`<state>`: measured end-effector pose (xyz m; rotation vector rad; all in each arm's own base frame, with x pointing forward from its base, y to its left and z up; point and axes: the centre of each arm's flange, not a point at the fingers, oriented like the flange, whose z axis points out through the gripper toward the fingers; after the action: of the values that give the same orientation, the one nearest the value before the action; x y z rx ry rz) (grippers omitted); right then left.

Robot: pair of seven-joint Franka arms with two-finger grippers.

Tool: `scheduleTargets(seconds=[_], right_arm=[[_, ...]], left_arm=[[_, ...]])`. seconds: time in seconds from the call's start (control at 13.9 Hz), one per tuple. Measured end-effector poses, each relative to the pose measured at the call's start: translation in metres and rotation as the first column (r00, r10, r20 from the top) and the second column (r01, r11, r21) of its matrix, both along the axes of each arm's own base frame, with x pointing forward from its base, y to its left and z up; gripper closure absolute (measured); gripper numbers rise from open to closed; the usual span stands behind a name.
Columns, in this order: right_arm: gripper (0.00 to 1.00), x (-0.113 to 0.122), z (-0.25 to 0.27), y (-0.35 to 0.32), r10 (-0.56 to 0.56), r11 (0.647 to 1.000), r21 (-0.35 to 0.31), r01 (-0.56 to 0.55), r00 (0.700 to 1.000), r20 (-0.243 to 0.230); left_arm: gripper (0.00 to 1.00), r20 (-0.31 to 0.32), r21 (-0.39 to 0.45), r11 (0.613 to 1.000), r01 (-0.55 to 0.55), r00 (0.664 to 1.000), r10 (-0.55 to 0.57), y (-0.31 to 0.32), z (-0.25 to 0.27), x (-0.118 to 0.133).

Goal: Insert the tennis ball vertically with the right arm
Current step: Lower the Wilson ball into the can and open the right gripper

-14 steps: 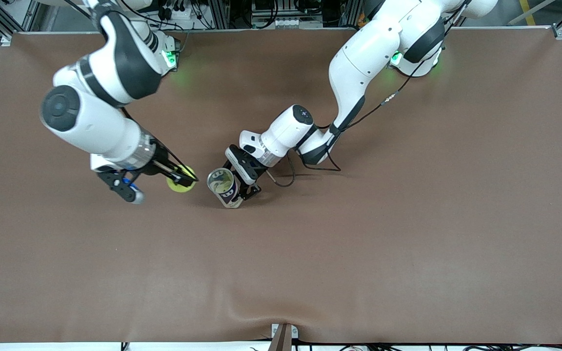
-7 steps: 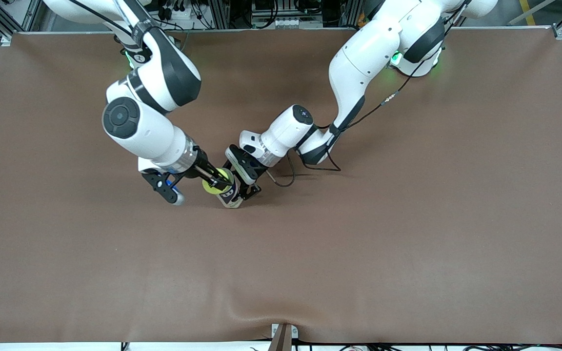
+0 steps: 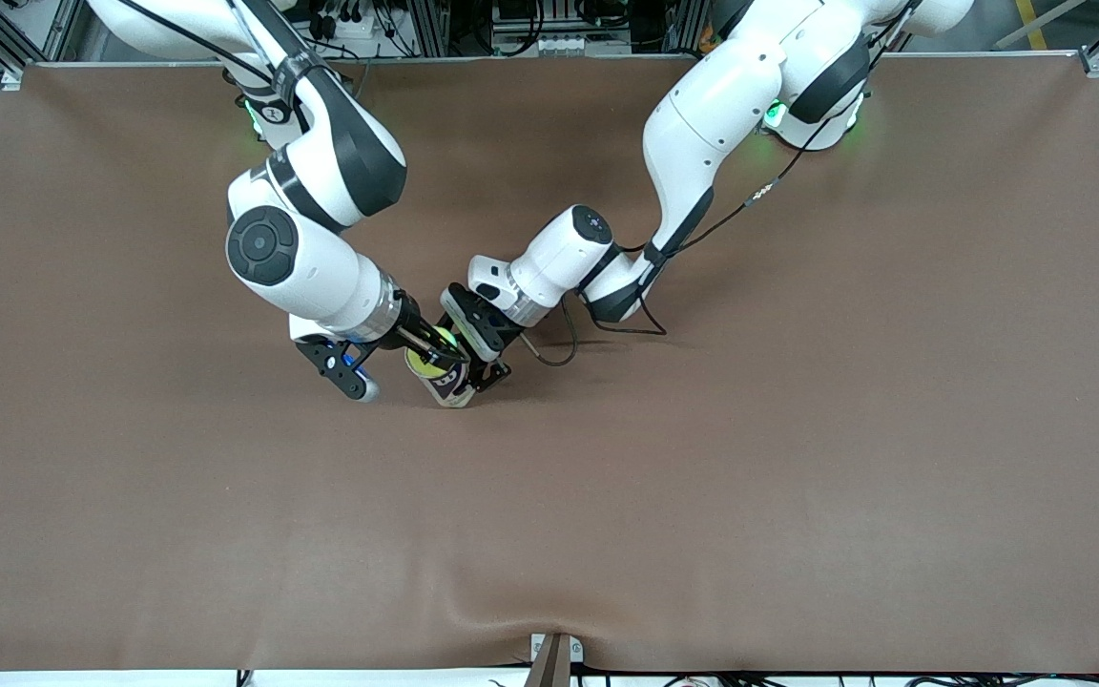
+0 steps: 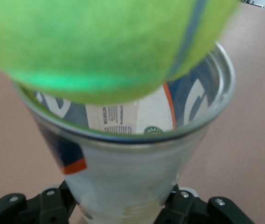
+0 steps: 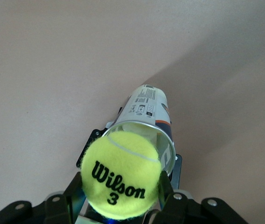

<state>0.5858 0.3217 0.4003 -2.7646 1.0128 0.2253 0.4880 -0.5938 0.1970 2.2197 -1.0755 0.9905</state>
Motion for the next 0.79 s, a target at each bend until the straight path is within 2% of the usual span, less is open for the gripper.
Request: scheduleTargets(seconds=[0.22, 0.29, 0.43, 0.5, 0.79], right_arm=[[0.29, 0.001, -0.002, -0.002, -0.004, 1.0, -0.002, 0.004, 1.0, -0.003], [0.22, 0.001, -0.002, -0.003, -0.005, 1.0, -0.002, 0.005, 1.0, -0.003], [0.03, 0.002, -0.002, -0.005, -0.008, 1.0, -0.002, 0.008, 1.0, -0.003], [0.0, 0.003, -0.002, -0.006, -0.01, 1.0, -0.002, 0.01, 1.0, -0.003], [0.0, 0.007, 0.0, -0.014, -0.023, 1.0, -0.001, 0.023, 1.0, 0.0]], left_arm=[[0.23, -0.002, 0.002, 1.0, 0.0, 1.0, 0.0, 0.0, -0.002, -0.001], [0.22, -0.004, 0.003, 1.0, 0.0, 1.0, 0.0, 0.0, -0.004, -0.001], [0.21, -0.007, 0.006, 1.0, 0.001, 1.0, -0.001, 0.001, -0.007, -0.001], [0.2, -0.009, 0.008, 1.0, 0.001, 1.0, -0.001, 0.001, -0.008, -0.002], [0.19, -0.013, 0.014, 1.0, 0.002, 1.0, -0.002, 0.002, -0.011, -0.002]])
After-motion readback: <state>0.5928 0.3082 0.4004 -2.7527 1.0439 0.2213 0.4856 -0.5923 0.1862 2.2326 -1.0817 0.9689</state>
